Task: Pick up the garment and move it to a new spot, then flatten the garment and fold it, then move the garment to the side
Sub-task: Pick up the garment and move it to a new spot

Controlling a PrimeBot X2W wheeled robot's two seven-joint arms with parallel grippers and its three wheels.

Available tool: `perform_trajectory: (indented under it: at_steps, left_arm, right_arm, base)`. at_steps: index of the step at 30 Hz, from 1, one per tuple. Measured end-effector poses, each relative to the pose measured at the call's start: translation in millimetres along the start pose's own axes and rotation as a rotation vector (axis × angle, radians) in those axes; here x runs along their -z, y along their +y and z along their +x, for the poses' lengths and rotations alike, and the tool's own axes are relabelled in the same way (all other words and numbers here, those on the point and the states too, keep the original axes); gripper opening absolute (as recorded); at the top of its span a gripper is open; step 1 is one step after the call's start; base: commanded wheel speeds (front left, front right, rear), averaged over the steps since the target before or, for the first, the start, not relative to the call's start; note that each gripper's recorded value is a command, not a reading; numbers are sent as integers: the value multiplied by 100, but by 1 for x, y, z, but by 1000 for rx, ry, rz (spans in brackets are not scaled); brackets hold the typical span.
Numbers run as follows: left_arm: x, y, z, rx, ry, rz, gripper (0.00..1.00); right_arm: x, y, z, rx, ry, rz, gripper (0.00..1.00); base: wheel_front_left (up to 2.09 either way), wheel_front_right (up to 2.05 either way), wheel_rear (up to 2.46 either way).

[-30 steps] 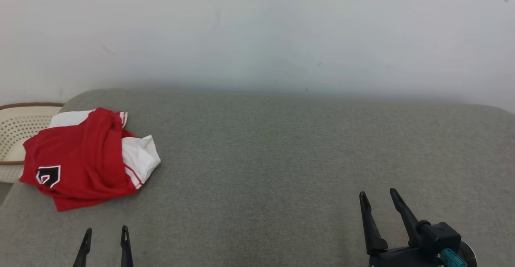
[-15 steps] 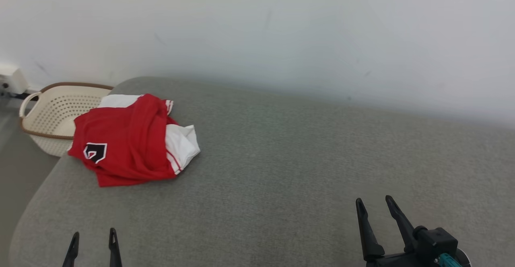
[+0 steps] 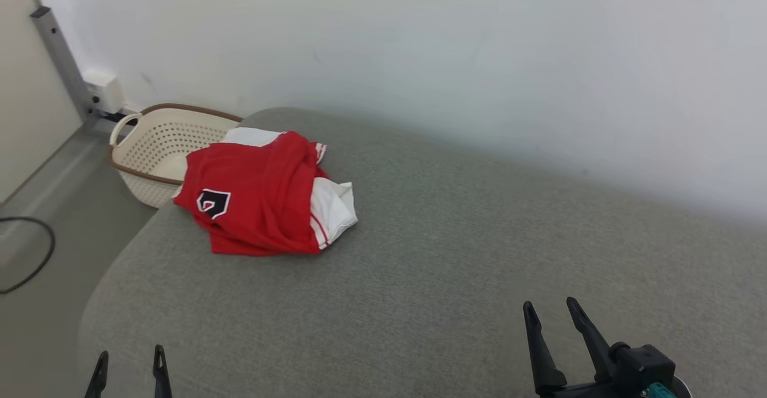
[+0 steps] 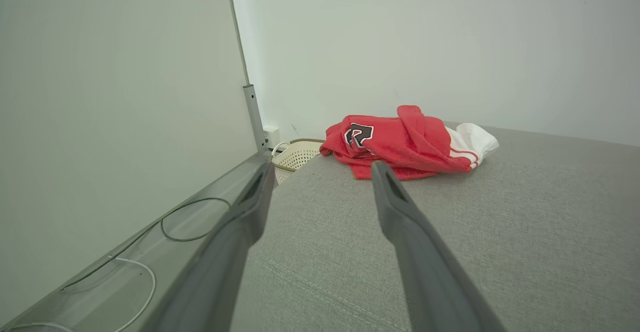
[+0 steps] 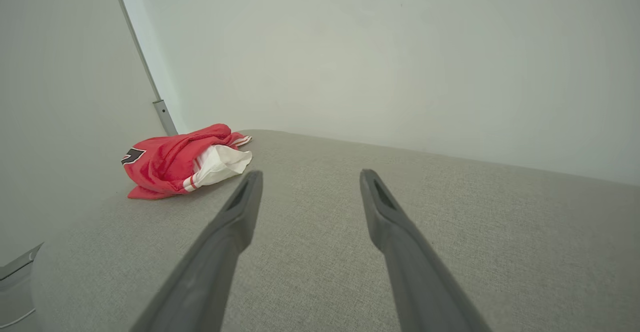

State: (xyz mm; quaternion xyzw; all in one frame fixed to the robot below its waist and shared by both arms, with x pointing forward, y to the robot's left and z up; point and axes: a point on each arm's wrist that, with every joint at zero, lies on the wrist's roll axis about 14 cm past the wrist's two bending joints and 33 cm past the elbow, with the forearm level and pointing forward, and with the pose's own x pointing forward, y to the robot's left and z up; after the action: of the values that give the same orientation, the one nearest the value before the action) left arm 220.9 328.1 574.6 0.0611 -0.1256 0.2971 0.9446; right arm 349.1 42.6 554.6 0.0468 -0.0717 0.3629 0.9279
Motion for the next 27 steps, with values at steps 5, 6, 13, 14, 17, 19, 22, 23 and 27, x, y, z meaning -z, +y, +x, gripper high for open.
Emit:
perform_trajectory:
  at_steps: [5,6,13,14,17,19,22,23,27]
  left_arm:
    - [-3,20,-8,-58,-6,11,100]
    - [-3,24,-9,-67,-5,11,100]
    - [-3,30,-12,-91,2,18,100]
    - [-3,31,-13,-93,2,18,100]
    - [-3,31,-13,-95,1,19,100]
    - [-3,30,-12,-90,1,12,100]
    - [-4,23,-11,-65,-2,-1,100]
    - [-5,20,-9,-51,-7,-8,100]
    - [-16,9,3,-7,-45,-40,100]
  right_arm:
    - [0,17,8,-56,-2,7,100]
    - [0,19,10,-66,-2,7,100]
    - [5,25,15,-90,8,14,100]
    - [5,25,16,-91,9,14,100]
    - [5,26,17,-93,7,17,100]
    - [5,26,17,-93,8,18,100]
    - [5,25,16,-89,7,17,100]
    - [5,24,15,-86,5,17,100]
    - [4,19,12,-65,5,17,100]
  base:
    - [0,0,0]
    - [0,0,0]
    - [0,0,0]
    - [0,0,0]
    - [0,0,0]
    - [0,0,0]
    - [0,0,0]
    - [0,0,0]
    - [0,0,0]
